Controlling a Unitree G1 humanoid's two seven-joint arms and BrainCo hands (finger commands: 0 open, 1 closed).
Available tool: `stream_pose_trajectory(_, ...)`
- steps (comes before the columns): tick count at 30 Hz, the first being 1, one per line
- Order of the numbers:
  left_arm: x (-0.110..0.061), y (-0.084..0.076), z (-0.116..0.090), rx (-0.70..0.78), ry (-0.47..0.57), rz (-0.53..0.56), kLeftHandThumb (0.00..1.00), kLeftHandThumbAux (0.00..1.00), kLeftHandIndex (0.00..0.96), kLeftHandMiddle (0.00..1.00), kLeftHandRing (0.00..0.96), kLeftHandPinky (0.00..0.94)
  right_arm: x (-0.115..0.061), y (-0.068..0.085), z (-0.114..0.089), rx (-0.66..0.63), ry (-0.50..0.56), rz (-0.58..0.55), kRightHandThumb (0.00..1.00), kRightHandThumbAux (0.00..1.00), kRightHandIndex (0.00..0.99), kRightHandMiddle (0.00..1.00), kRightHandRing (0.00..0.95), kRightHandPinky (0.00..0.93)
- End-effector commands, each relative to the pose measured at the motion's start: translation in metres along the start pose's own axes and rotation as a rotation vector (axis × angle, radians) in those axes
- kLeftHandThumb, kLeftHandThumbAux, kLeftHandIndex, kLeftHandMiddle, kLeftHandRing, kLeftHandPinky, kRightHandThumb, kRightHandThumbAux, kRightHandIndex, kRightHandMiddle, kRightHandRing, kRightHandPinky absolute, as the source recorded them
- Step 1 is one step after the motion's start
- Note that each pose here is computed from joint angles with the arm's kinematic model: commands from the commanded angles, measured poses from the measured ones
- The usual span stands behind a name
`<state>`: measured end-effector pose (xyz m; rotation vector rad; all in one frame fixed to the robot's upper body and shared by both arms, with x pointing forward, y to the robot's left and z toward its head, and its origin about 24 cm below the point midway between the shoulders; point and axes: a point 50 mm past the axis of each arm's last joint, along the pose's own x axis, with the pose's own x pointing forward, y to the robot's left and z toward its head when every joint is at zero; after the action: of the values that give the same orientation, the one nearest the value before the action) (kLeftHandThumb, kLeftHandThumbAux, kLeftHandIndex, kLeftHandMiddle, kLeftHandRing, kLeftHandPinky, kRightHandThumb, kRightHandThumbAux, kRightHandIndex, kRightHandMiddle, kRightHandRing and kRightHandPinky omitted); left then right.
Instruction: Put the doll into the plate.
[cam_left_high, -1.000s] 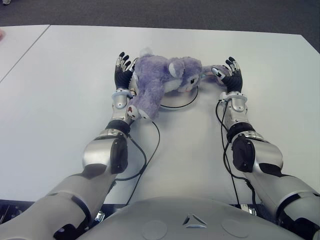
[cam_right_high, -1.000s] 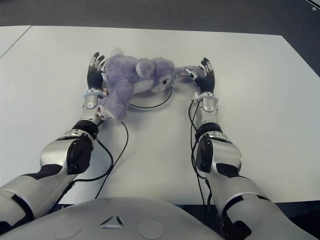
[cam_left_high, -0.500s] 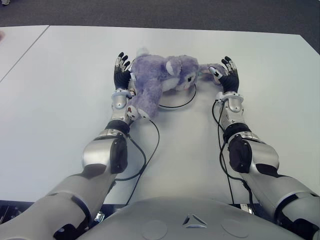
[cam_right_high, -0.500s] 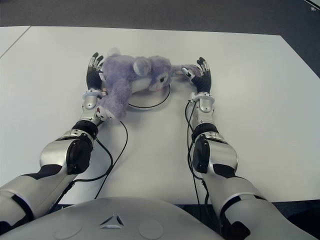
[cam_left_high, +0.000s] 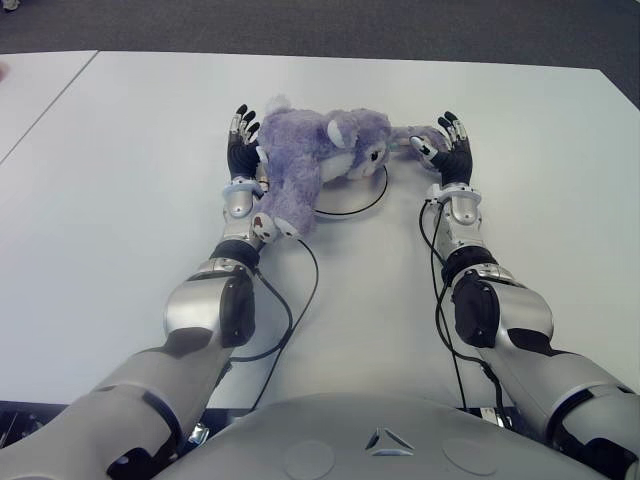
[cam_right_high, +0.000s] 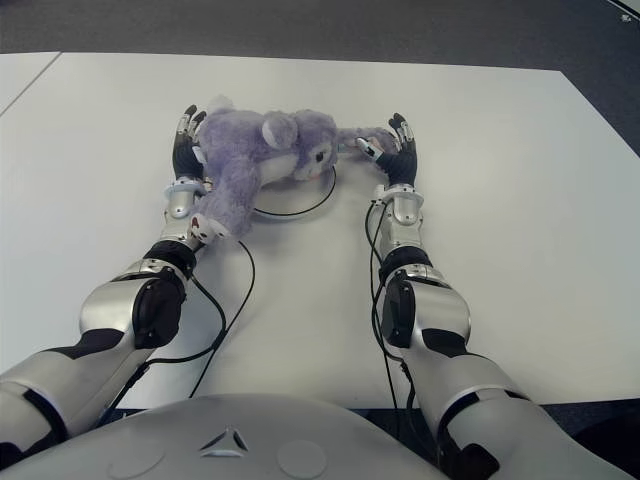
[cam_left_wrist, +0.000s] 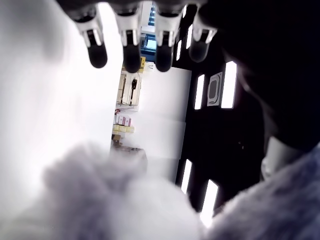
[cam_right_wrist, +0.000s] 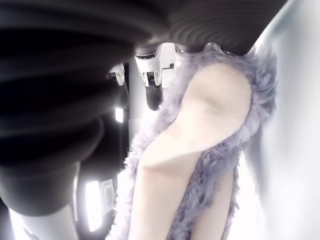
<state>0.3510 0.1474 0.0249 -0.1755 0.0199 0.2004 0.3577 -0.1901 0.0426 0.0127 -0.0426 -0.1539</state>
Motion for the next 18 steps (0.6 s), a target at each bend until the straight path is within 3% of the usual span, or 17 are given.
stream_pose_trajectory(1, -0.0763, 0.0372, -0.1038, 0.041, 0.463, 0.103, 0.000, 0.668, 0.087, 0.112, 0.113, 0.125, -0.0873, 0.0105, -0.1104, 0.019, 0.480, 0.012, 0.000, 0.837, 0.091, 0.105, 0.124, 0.178)
stream_pose_trajectory(18, -0.0767, 0.0375, -0.1038, 0.031, 0.458, 0.100, 0.000, 0.667, 0.086, 0.099, 0.100, 0.114, -0.0886, 0.0110, -0.1117, 0.023, 0.491, 0.004, 0.000, 0.884, 0.093, 0.119, 0.137, 0.190)
